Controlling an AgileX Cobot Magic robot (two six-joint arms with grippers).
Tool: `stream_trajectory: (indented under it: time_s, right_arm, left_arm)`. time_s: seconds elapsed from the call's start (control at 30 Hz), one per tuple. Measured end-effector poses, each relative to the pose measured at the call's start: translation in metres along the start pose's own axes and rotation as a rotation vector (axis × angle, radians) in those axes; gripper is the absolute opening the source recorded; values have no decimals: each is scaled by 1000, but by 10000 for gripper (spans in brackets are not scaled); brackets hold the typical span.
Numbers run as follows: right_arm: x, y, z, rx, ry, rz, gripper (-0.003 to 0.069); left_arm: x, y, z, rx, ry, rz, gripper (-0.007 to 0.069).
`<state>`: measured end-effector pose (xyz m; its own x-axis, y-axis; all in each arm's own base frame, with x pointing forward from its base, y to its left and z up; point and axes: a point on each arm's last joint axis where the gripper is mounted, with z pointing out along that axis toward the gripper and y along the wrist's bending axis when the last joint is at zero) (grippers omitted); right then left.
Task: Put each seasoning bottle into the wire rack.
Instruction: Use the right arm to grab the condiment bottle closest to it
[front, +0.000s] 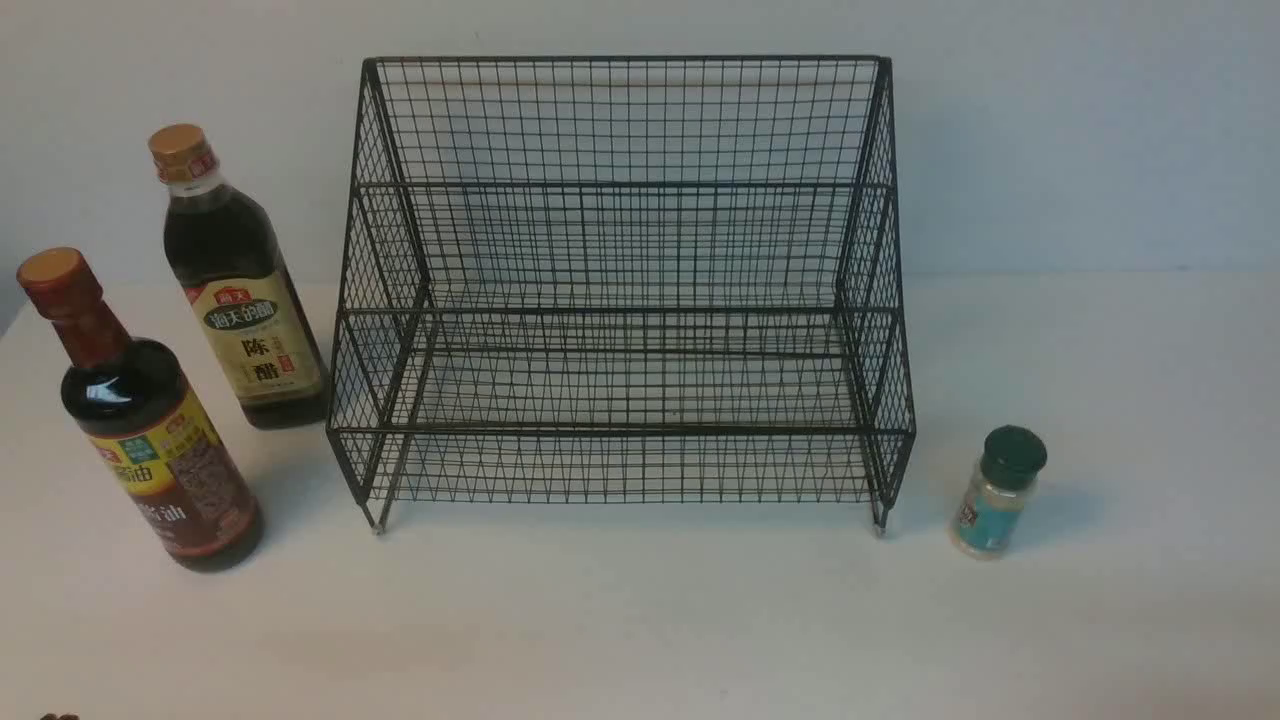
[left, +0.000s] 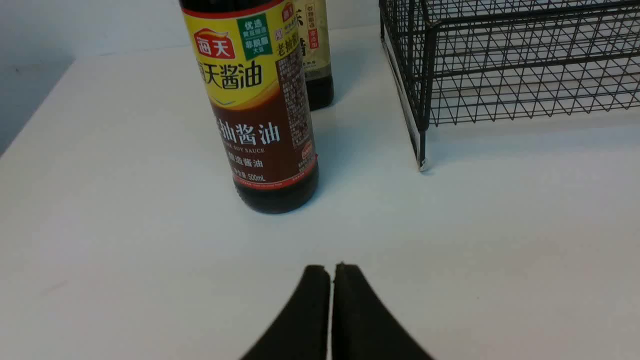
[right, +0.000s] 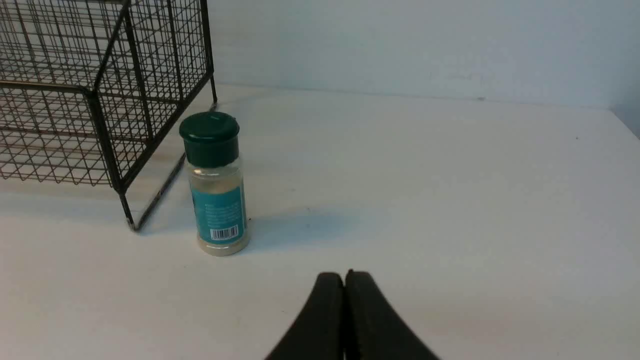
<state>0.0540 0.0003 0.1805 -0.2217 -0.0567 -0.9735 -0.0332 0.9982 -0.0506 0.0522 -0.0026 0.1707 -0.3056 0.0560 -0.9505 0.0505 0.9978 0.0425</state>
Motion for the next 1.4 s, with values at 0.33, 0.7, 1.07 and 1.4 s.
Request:
stream_trajectory:
  time_s: [0.33,0.7,1.07,1.4]
  right_arm:
    - [0,0,0,0,0,0,-15]
    - [0,0,0,0,0,0,-15]
    - [0,0,0,2,-9,-12,-15]
    - [-37,-5,-8,-82,-450,586,-15]
  left_arm:
    - [0,0,0,0,0,0,-5]
    - [0,0,0,0,0,0,-5]
    - [0,0,0,0,0,0,-5]
    - [0,0,0,0,0,0,-5]
